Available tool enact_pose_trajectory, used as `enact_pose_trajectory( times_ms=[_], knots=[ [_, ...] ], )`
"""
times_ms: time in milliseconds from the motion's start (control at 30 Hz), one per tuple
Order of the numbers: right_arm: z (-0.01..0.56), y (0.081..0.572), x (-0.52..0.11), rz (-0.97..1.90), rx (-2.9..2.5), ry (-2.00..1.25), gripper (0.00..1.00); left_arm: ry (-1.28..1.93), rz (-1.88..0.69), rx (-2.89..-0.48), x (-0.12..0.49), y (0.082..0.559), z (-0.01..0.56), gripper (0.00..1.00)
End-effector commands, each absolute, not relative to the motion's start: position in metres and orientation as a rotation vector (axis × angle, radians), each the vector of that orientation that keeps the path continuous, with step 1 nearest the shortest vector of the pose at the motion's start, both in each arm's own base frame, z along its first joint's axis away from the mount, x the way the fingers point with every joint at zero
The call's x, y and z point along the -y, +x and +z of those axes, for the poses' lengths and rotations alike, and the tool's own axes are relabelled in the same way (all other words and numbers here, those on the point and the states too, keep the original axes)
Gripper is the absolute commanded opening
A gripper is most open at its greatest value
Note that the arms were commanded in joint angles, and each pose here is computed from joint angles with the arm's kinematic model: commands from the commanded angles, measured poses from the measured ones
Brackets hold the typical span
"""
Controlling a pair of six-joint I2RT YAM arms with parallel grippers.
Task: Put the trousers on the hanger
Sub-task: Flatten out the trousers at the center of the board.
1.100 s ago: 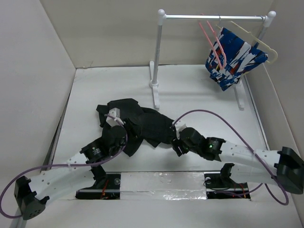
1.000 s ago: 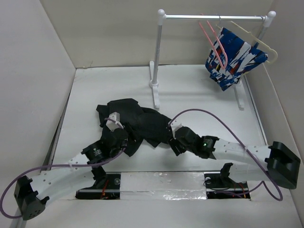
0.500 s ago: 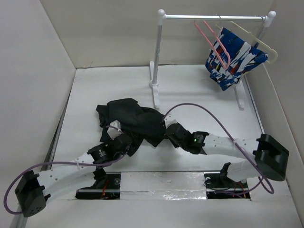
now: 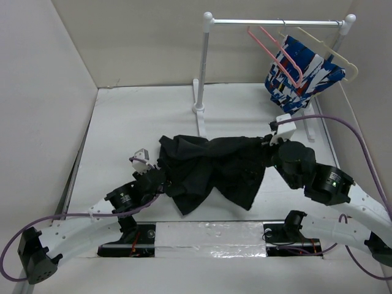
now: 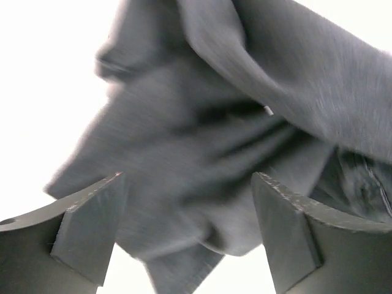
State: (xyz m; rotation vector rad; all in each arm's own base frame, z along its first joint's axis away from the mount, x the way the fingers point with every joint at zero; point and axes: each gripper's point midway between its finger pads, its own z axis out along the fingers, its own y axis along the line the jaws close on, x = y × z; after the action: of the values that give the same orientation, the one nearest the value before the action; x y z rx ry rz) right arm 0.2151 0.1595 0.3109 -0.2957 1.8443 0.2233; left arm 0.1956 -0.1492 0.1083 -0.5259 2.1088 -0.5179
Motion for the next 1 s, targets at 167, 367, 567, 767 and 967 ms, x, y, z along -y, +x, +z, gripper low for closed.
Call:
enact_pose_trajectory(
  times_ms=[167,367,567,767,967],
  knots=[
    [0.343,0.227,-0.103,0.084,-1.811,-0.156,0.00,-0.477,-0.549,-2.141,0.155,0.192,0.106,0.81],
    [0.339,0.236,-0.094,0.078,-1.804,-0.147,0.00,-0.342,-0.634,-2.244,0.177,0.177,0.079,0.78],
    [0.333,0.242,-0.099,0.107,-1.810,-0.187,0.00,-0.394,-0.521,-2.226,0.169,0.197,0.061,0.68],
    [0.335,0.240,-0.113,0.176,-1.799,-0.270,0.00,-0.506,-0.545,-2.014,0.156,0.270,0.103,0.13],
    [0.353,0.212,-0.162,0.357,-1.773,-0.530,0.00,-0.612,-0.391,-1.791,0.091,0.320,0.220,0.00]
  ],
)
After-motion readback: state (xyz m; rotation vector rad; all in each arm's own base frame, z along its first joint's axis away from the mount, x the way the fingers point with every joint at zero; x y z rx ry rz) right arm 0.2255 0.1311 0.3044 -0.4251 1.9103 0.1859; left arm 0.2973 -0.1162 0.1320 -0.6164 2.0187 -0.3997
